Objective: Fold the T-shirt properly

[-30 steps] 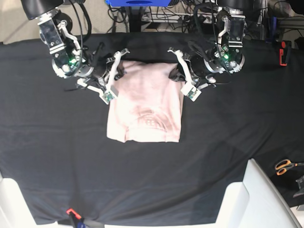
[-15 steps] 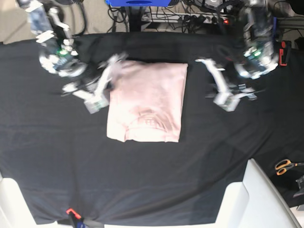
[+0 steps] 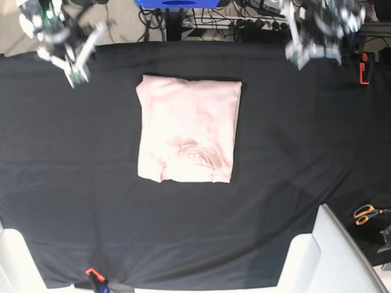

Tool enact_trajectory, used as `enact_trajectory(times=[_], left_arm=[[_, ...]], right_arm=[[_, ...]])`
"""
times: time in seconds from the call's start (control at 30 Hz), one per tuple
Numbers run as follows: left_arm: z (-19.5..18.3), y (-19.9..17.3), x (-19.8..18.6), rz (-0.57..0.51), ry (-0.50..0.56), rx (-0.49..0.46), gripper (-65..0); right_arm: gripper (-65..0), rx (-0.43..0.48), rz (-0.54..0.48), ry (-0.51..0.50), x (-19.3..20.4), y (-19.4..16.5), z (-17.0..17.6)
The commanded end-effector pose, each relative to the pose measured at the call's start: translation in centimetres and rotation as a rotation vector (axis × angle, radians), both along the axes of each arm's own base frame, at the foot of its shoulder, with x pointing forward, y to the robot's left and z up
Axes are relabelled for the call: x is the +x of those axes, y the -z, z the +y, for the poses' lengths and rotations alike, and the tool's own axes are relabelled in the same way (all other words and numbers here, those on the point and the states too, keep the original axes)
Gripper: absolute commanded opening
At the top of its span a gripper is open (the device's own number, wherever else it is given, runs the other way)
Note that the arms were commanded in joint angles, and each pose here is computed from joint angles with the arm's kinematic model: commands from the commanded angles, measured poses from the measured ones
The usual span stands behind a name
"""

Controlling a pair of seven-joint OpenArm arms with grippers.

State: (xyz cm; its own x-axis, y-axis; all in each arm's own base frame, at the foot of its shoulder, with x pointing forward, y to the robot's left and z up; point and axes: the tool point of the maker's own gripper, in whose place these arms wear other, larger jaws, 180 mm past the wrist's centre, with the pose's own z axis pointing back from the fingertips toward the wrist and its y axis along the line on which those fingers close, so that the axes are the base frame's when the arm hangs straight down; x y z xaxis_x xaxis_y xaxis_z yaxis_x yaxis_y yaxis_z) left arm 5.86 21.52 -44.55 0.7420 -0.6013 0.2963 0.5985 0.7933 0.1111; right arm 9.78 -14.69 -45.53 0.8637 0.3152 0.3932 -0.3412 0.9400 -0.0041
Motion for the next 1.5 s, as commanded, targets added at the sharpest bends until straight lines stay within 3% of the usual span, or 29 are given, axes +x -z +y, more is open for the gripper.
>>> enact_trajectory(times=[0.0,0.17,0.3,0.37,0.47,0.57,0.7,0.8,0.9,1.0,1.17,1.27,1.47], left_arm=[[0.1,-0.2,-1.0,0.012,-0.001,-0.004,-65.0],[-0.7,3.7,-7.3,0.209,-0.048,-0.049,-65.0],[-4.6,8.5,-11.5,0.334,-0.064,-0.201,-65.0],[-5.5,11.2,-12.9,0.337,-0.105,-0.235,-65.0],[-6.3,14.9,-14.5,0.362,-0.146,-0.242,-65.0],[-6.3,18.0,-16.0,0.439,-0.159,-0.225,-65.0],[-6.8,19.7,-14.6,0.458,-0.198,-0.262,-65.0],[-6.9,20.0,-11.4,0.397,-0.211,-0.281,-65.0],[-7.2,20.1,-9.6,0.361,-0.196,-0.29,-65.0],[-7.2,20.1,-9.3,0.353,-0.202,-0.294,-65.0],[-7.3,20.1,-9.2,0.344,-0.201,-0.298,-65.0],[-7.3,20.0,-8.5,0.328,-0.192,-0.3,-65.0],[-7.4,20.1,-8.1,0.323,-0.182,-0.3,-65.0]], right_arm=[[-62.9,0.017,0.001,-0.007,-0.6,-0.1,0.4],[-63.0,-0.021,0.189,0.064,-5.8,5.1,-0.5],[-63.2,-0.073,0.33,0.131,-8.9,9.7,-1.9],[-63.2,-0.105,0.402,0.164,-10.1,11.8,-2.8],[-63.2,-0.157,0.486,0.137,-11.7,14.9,-3.6],[-62.9,-0.222,0.524,0.035,-13.7,17.9,-4.6],[-62.9,-0.255,0.486,-0.153,-15.4,20.2,-3.6],[-62.9,-0.207,0.38,-0.191,-14.7,20.7,-1.7],[-62.9,-0.16,0.31,-0.119,-13.9,20.7,-0.5],[-62.9,-0.121,0.308,0.036,-13.6,20.7,1.1],[-62.9,-0.105,0.296,0.227,-12.9,20.7,0.6],[-62.9,-0.097,0.279,0.28,-12.2,20.7,0.5],[-62.9,-0.102,0.28,0.287,-12.3,20.7,0.1]])
